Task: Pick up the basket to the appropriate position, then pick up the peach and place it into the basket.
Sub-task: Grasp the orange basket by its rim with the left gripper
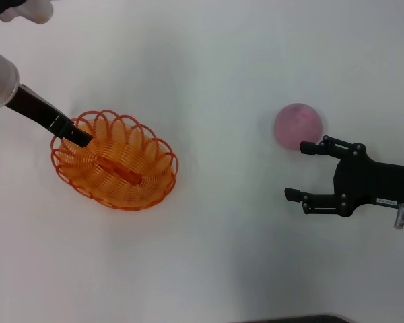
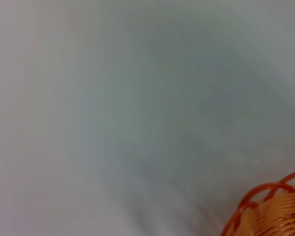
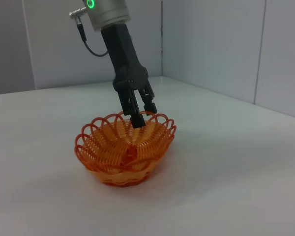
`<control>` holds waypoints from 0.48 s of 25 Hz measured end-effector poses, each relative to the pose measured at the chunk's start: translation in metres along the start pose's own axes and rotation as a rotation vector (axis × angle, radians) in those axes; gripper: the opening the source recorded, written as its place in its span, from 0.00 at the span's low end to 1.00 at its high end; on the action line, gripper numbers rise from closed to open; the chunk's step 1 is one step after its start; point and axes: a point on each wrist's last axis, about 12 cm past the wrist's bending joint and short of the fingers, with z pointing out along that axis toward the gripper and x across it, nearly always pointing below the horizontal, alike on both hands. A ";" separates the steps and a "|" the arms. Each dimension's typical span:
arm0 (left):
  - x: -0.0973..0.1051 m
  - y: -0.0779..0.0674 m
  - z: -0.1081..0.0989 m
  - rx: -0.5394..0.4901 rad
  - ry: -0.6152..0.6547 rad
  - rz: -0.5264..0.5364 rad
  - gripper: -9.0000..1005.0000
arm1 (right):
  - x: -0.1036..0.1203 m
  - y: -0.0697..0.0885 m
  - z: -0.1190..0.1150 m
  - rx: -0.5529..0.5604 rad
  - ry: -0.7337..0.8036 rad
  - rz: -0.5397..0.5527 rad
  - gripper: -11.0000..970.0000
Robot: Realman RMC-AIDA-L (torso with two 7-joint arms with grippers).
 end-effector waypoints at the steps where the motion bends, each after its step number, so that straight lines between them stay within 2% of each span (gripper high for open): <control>1: 0.000 -0.001 0.001 0.000 0.001 0.002 0.84 | 0.000 0.000 0.000 0.000 0.000 0.000 0.95; 5: -0.001 -0.003 0.002 0.001 0.009 0.015 0.84 | 0.000 0.000 0.000 0.001 0.000 0.000 0.95; 12: 0.000 -0.003 0.004 0.001 0.024 0.024 0.75 | 0.000 -0.001 0.000 0.005 -0.002 0.000 0.95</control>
